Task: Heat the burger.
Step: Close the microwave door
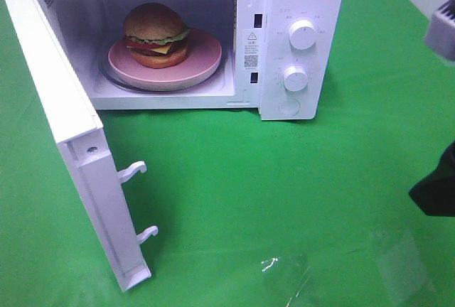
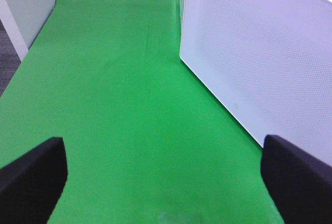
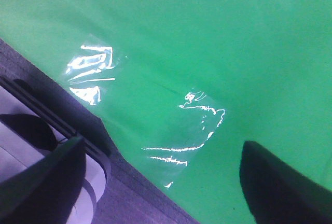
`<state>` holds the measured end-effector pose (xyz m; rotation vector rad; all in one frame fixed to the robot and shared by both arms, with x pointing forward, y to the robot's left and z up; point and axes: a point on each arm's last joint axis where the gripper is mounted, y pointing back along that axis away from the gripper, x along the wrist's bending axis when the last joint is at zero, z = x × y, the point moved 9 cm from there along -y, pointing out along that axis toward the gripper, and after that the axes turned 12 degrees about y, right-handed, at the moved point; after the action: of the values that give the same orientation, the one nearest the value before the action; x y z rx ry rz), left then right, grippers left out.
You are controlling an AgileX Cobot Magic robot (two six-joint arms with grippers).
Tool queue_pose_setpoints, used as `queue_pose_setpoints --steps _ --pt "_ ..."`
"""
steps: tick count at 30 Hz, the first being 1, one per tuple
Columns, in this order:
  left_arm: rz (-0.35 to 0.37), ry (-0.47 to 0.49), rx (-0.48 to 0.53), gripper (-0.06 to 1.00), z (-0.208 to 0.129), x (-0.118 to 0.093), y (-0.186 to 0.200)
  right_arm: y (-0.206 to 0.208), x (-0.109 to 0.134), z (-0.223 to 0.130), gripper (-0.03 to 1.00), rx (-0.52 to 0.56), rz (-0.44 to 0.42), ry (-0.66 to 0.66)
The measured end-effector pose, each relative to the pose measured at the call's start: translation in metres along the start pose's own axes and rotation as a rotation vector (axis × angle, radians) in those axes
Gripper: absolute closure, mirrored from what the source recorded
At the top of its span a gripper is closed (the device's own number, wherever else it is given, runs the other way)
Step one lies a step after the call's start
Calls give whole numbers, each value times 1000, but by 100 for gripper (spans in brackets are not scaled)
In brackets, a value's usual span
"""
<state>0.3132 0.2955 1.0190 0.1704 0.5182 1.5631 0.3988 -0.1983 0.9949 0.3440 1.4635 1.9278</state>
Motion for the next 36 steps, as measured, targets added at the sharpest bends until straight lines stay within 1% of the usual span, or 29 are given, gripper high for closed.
queue_pose_setpoints --steps 3,4,7,8,9,10,11,12,13,14,15,18,19,20,22,23,24,25,26,27,28,29,30,31,32,33,34,35,36 --pt "0 0 0 1 0 0 0 12 1 -10 20 -49 -12 -23" --pt "0 0 0 1 0 0 0 12 1 -10 20 -49 -12 -23" --pt "0 0 0 1 0 0 0 10 1 -25 20 -46 -8 -72" --pt "0 0 0 1 0 0 0 6 0 -38 20 -33 -10 -125" --pt "0 0 0 1 0 0 0 6 0 -38 20 -33 -10 -125" --pt "0 0 0 1 0 0 0 4 -3 -50 20 -33 -21 -186" --pt "0 0 0 1 0 0 0 3 -5 -56 20 -33 -31 -218" --pt "0 0 0 1 0 0 0 3 -5 -56 20 -33 -31 -218" --pt "0 0 0 1 0 0 0 4 -9 -68 20 -43 -59 -280" --pt "0 0 0 1 0 0 0 4 -9 -68 20 -43 -59 -280" --pt "0 0 0 1 0 0 0 6 -12 -79 20 -68 -92 -334" --pt "0 0 0 1 0 0 0 8 -12 -87 20 -88 -118 -373" --pt "0 0 0 1 0 0 0 12 -12 -95 20 -126 -145 -420" --pt "0 0 0 1 0 0 0 12 -12 -95 20 -126 -145 -420" --pt "0 0 0 1 0 0 0 21 -12 -103 20 -196 -199 -486" --pt "0 0 0 1 0 0 0 21 -12 -103 20 -196 -199 -486" --pt "0 0 0 1 0 0 0 29 -14 -107 20 -239 -243 -514" --pt "0 0 0 1 0 0 0 29 -14 -107 20 -239 -243 -514" --pt "0 0 0 1 0 0 0 36 -14 -112 20 -279 -289 -534" --pt "0 0 0 1 0 0 0 40 -14 -113 20 -302 -310 -541" --pt "0 0 0 1 0 0 0 40 -14 -113 20 -302 -310 -541" --pt "0 0 0 1 0 0 0 46 -13 -116 20 -351 -351 -549" --pt "0 0 0 1 0 0 0 46 -13 -116 20 -351 -351 -549" --pt "0 0 0 1 0 0 0 52 -13 -117 20 -395 -383 -556" --pt "0 0 0 1 0 0 0 52 -13 -117 20 -395 -383 -556" --pt "0 0 0 1 0 0 0 57 -12 -118 20 -435 -412 -563" --pt "0 0 0 1 0 0 0 57 -12 -118 20 -435 -412 -563" --pt "0 0 0 1 0 0 0 62 -10 -118 20 -475 -432 -569" --pt "0 0 0 1 0 0 0 62 -10 -118 20 -475 -432 -569"
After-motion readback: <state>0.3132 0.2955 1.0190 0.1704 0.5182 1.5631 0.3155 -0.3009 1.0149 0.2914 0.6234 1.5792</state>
